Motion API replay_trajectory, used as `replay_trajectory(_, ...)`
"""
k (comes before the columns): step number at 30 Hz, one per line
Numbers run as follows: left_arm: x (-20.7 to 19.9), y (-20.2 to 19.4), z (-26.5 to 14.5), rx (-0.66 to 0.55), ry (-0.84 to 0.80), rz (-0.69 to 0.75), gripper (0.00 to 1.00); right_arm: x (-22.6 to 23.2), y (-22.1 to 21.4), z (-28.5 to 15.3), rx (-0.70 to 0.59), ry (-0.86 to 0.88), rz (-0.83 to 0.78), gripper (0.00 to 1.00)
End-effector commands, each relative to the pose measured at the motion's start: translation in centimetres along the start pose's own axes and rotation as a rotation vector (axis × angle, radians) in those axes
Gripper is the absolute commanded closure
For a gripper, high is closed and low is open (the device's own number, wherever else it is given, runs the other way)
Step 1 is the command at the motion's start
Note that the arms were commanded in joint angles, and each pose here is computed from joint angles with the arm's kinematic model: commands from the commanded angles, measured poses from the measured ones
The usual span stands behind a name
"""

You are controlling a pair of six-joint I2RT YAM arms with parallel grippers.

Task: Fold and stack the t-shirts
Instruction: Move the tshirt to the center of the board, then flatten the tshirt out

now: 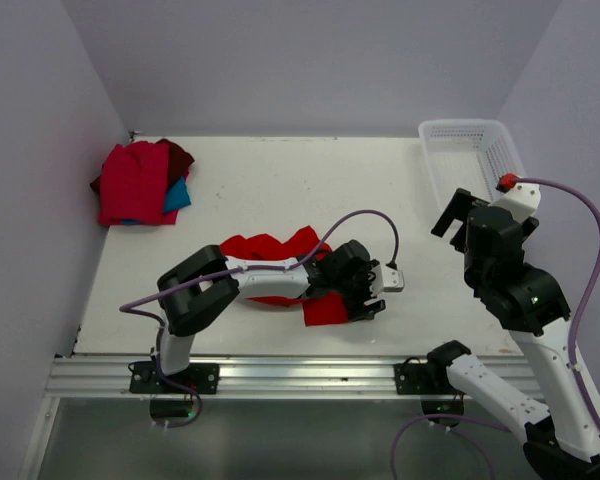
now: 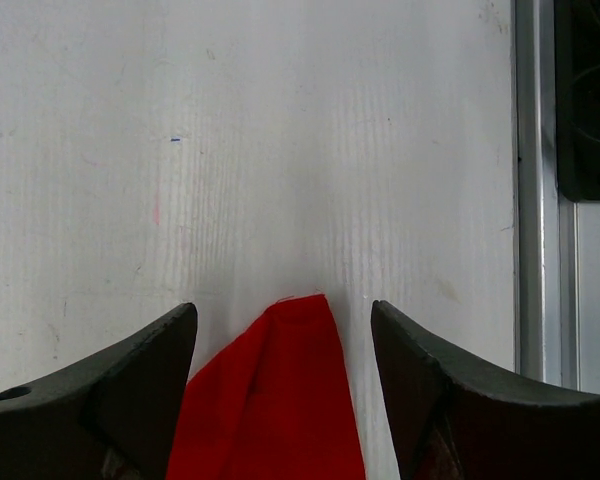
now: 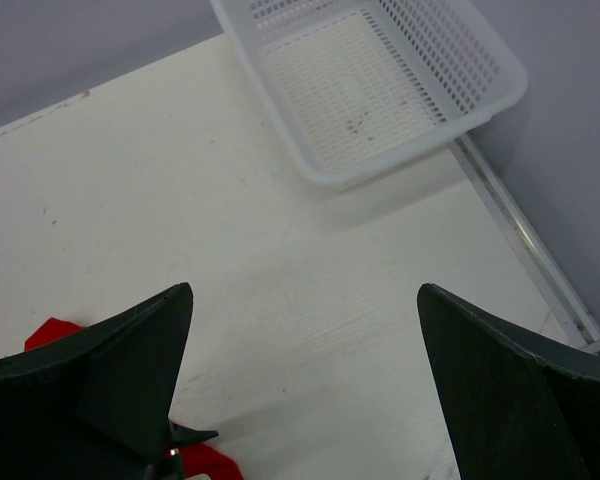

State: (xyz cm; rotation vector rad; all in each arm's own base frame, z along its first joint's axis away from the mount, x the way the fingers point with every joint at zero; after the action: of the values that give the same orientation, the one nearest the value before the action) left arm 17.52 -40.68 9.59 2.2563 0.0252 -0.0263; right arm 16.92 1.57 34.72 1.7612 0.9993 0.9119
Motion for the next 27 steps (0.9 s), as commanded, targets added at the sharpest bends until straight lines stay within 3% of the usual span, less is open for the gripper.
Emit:
replay_trajectory(1,0.5,1.4,0.9,-0.056,-0.012,0.045,0.26,0.1,0.2,0.0,-0.014,0.003,0.013,0.01)
replay_trajectory(23,2.2,-1.7,2.8,0.075,0.078,-0.010,0.29,-0.6,0.4,-0.6,-0.027,0.007,0.022,0.01)
replay_trajectory(27,2.1,-2.2,2.8,0.094,0.076,-0.027,0.35,-0.6,0.4,-0.7,-0.031,0.005,0.024,0.01)
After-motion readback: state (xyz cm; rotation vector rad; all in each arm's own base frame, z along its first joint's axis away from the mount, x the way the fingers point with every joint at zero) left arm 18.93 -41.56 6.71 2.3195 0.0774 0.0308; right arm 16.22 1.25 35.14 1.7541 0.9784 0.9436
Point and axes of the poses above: each gripper's point midway between its finger pads, its own z axis out along the fingers, its own x axis along the line the jaws close on, y = z × x, the point moved 7 cm from there along -z, back along the fingers, and after that the axes turned 2 degrees about z, right-handed, at the moved point
